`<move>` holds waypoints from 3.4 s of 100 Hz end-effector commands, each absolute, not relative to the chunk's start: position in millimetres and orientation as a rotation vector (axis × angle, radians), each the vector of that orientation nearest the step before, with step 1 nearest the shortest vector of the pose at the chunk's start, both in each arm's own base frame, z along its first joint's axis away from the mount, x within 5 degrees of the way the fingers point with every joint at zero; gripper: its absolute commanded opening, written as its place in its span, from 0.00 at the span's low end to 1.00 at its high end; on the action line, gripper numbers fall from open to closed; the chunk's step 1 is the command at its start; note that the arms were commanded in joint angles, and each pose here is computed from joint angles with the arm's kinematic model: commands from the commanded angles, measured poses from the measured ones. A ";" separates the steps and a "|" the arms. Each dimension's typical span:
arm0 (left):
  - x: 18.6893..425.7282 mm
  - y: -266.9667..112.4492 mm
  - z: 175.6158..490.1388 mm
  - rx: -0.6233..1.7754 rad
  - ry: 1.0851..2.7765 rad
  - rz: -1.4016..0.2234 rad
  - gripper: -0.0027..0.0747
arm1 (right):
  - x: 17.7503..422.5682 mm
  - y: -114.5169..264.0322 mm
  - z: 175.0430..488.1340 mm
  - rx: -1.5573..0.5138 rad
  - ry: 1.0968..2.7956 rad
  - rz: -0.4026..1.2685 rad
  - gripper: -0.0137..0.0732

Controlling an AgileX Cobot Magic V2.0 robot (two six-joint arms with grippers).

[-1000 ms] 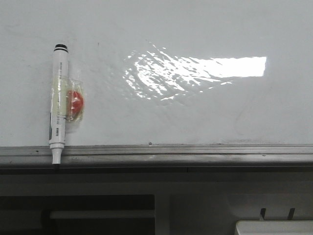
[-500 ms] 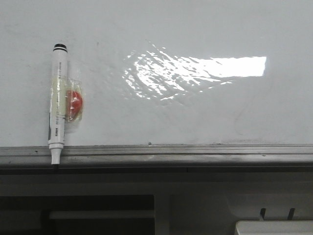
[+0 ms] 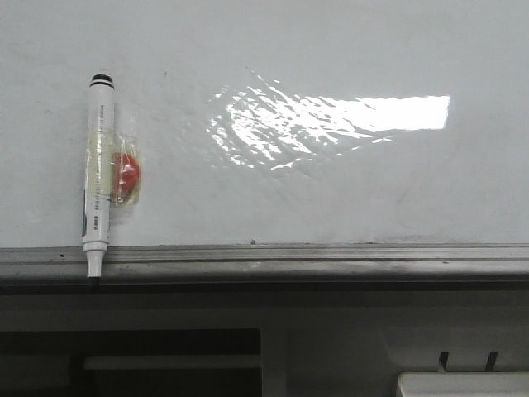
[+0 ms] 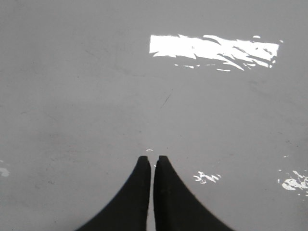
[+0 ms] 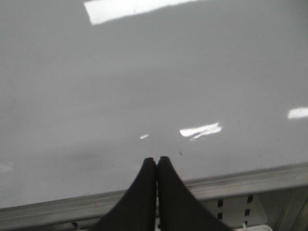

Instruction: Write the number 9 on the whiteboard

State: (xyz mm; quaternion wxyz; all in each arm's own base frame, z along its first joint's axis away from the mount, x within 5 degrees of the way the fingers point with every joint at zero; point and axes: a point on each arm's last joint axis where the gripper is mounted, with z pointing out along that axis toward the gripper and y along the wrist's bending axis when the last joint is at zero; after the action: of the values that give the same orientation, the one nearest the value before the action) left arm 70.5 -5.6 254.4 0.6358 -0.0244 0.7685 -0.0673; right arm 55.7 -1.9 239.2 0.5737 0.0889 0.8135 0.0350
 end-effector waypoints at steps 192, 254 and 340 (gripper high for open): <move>122.4 -132.4 221.4 0.367 1.843 -0.771 0.53 | 60.5 -0.3 258.1 0.187 1.793 0.121 0.08; 140.8 -144.7 199.7 0.300 1.847 -0.710 0.33 | 60.6 -0.3 258.3 0.187 1.792 0.121 0.08; 118.6 -155.3 227.3 0.797 1.623 -0.699 0.01 | 101.7 88.9 311.2 -0.590 1.929 0.569 0.32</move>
State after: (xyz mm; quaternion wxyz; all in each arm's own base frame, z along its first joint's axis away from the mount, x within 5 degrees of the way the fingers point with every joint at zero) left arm 121.5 -146.7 206.1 0.5270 0.2711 0.7500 -0.2936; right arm 91.4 71.8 283.5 0.4625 -0.2220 0.8326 0.2087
